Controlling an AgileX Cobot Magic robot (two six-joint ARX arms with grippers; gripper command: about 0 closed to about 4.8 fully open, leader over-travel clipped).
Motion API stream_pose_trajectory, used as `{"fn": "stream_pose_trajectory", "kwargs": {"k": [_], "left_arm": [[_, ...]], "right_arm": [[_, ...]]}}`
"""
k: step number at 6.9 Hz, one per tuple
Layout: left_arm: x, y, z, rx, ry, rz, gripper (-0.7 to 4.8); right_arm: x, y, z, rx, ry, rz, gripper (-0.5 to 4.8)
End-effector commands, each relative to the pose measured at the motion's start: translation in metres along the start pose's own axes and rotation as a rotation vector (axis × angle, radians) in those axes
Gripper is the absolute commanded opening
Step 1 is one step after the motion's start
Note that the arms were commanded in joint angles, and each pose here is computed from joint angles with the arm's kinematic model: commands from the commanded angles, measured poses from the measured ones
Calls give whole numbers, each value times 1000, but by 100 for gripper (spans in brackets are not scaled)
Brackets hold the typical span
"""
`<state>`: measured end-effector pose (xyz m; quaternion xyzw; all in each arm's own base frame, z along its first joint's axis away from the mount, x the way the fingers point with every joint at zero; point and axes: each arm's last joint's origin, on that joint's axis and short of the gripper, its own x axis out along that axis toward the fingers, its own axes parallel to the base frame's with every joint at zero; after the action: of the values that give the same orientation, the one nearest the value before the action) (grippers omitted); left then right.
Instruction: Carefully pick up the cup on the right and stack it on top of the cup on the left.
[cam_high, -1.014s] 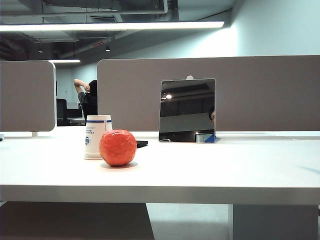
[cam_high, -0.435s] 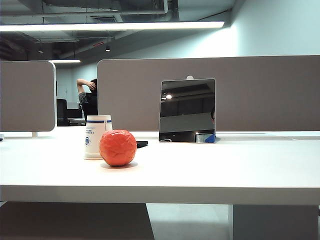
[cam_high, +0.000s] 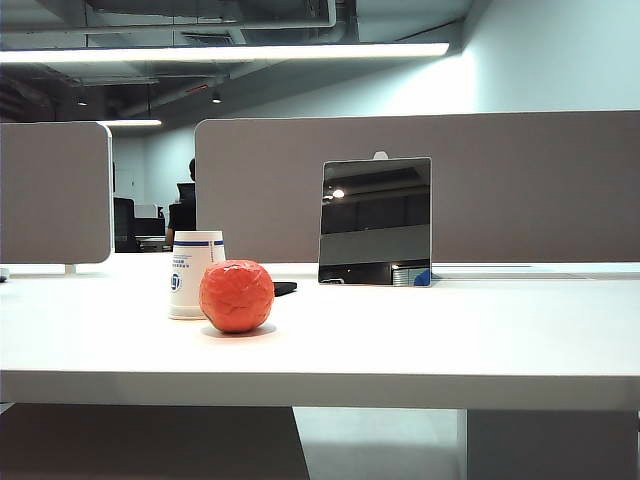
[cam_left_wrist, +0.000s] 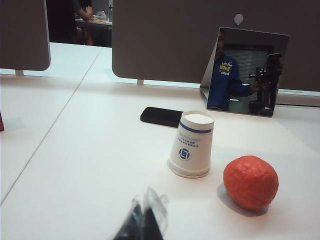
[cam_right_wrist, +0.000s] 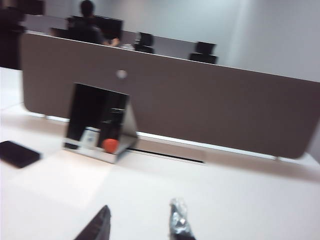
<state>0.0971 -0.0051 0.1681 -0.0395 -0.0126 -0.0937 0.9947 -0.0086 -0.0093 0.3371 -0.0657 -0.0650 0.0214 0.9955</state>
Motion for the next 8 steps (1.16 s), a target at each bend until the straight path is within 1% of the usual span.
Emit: {"fn": "stream_pose_trajectory", "kwargs": {"k": [1,2,3,4,5,6,7,8], "left_arm": [[0,-1,2,3,-14,-17,-5],[0,-1,2,3,-14,-17,-5],[0,-1,2,3,-14,-23,-5],[0,-1,2,3,-14,-38,-5],[0,-1,2,3,-14,-40,-5],[0,-1,2,4,-14,-40,-5],[0,-1,2,4,-14,-44,-5],[0,-1,2,4,-14,-44,-5]], "right_arm": [[-8,-3,-7,-2,41,-54,146],[-7,-1,-12,-9,77,-22,147],[-1,5,-21,-7,105,87,147],[8,11,-32,-7,126,172,147],[18,17,-43,4,134,214,147],[48,29,-67,96,-4,218,147],[68,38,-98,177,-108,174,147],[73,39,-110,184,-128,123,148]]}}
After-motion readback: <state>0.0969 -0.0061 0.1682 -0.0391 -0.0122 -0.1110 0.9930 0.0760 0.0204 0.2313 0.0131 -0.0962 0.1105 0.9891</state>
